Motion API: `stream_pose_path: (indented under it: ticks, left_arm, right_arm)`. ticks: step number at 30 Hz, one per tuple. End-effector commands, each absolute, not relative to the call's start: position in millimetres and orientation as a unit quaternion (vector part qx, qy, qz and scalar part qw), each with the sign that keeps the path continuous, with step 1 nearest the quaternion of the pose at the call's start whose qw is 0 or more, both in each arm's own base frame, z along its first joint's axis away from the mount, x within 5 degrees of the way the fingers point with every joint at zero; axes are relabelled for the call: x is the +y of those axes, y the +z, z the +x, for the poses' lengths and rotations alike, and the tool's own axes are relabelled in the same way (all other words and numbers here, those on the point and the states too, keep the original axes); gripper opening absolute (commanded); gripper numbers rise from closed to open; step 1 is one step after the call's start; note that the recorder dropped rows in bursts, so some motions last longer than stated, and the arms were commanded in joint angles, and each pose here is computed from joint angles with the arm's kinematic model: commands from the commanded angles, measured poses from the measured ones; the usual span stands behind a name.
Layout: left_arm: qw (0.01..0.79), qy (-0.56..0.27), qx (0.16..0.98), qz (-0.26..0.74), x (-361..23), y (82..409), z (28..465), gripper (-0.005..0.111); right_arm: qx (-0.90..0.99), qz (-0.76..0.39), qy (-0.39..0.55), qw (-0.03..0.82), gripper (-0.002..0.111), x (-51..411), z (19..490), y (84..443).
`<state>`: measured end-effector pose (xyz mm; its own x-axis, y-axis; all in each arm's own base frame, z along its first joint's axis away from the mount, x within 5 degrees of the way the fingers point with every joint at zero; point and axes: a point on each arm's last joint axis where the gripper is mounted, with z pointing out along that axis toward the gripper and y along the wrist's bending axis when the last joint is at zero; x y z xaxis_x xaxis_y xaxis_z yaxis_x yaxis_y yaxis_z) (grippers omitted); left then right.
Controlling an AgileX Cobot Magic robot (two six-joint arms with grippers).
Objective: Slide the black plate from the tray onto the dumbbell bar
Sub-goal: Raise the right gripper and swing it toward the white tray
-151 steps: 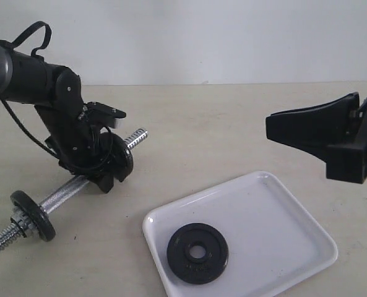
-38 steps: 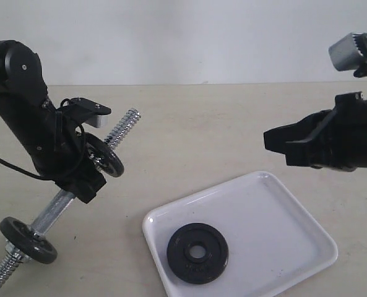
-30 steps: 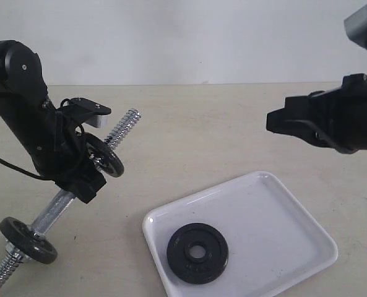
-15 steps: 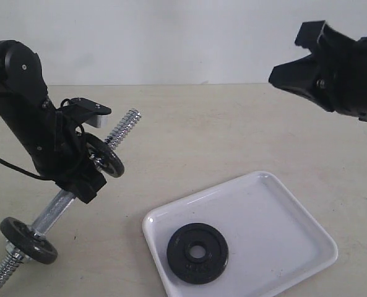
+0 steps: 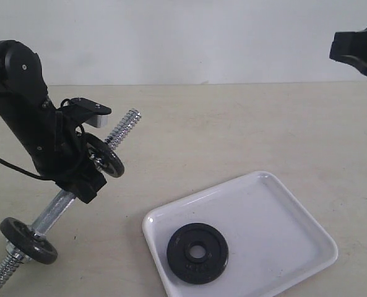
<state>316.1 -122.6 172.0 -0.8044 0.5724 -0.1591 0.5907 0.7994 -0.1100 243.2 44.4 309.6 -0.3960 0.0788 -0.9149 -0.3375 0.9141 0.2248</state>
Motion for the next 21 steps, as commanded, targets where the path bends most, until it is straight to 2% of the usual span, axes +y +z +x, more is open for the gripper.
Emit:
stream_pose_path:
  ticks: [1, 3, 5, 7, 10, 12, 13, 17, 18, 21]
  left_arm:
    - [0.098, -0.098, 0.945, 0.297, -127.8, 197.9, 315.3, 0.004]
    - [0.097, -0.098, 0.945, 0.297, -127.7, 197.9, 315.1, 0.004]
    - [0.097, -0.099, 0.945, 0.296, -128.0, 198.0, 315.0, 0.004]
    - [0.097, -0.099, 0.945, 0.296, -128.0, 198.0, 315.0, 0.004]
    - [0.096, -0.099, 0.945, 0.296, -127.9, 197.9, 314.9, 0.004]
    - [0.096, -0.101, 0.945, 0.295, -128.2, 198.0, 314.8, 0.004]
    - [0.096, -0.101, 0.945, 0.295, -128.2, 198.0, 314.8, 0.004]
    - [0.099, -0.121, 0.942, 0.297, -131.9, 198.9, 314.1, 0.004]
    - [0.098, -0.127, 0.941, 0.297, -132.8, 199.1, 313.6, 0.004]
    - [0.098, -0.129, 0.941, 0.296, -133.1, 199.2, 313.6, 0.004]
  right_arm:
    - [0.779, -0.241, 0.08, 0.574, 0.0, 43.6, 243.6, 315.4]
    - [0.752, -0.315, 0.022, 0.579, 0.0, 43.4, 243.7, 315.4]
    - [0.681, -0.448, -0.097, 0.572, 0.0, 41.7, 244.5, 315.5]
    - [0.637, -0.506, -0.179, 0.553, 0.0, 37.3, 246.4, 315.8]
    - [0.61, -0.533, -0.263, 0.524, 0.0, 33.5, 249.2, 316.9]
    - [0.62, -0.503, -0.34, 0.496, 0.0, 32.2, 251.2, 320.2]
    - [0.647, -0.466, -0.33, 0.505, 0.0, 32.2, 251.0, 320.6]
    - [0.77, -0.242, -0.127, 0.577, 0.0, 37.2, 249.7, 317.9]
    - [0.797, -0.16, -0.076, 0.578, 0.0, 35.4, 249.2, 316.1]
    - [0.838, -0.049, -0.031, 0.542, 0.0, 29.8, 246.2, 307.9]
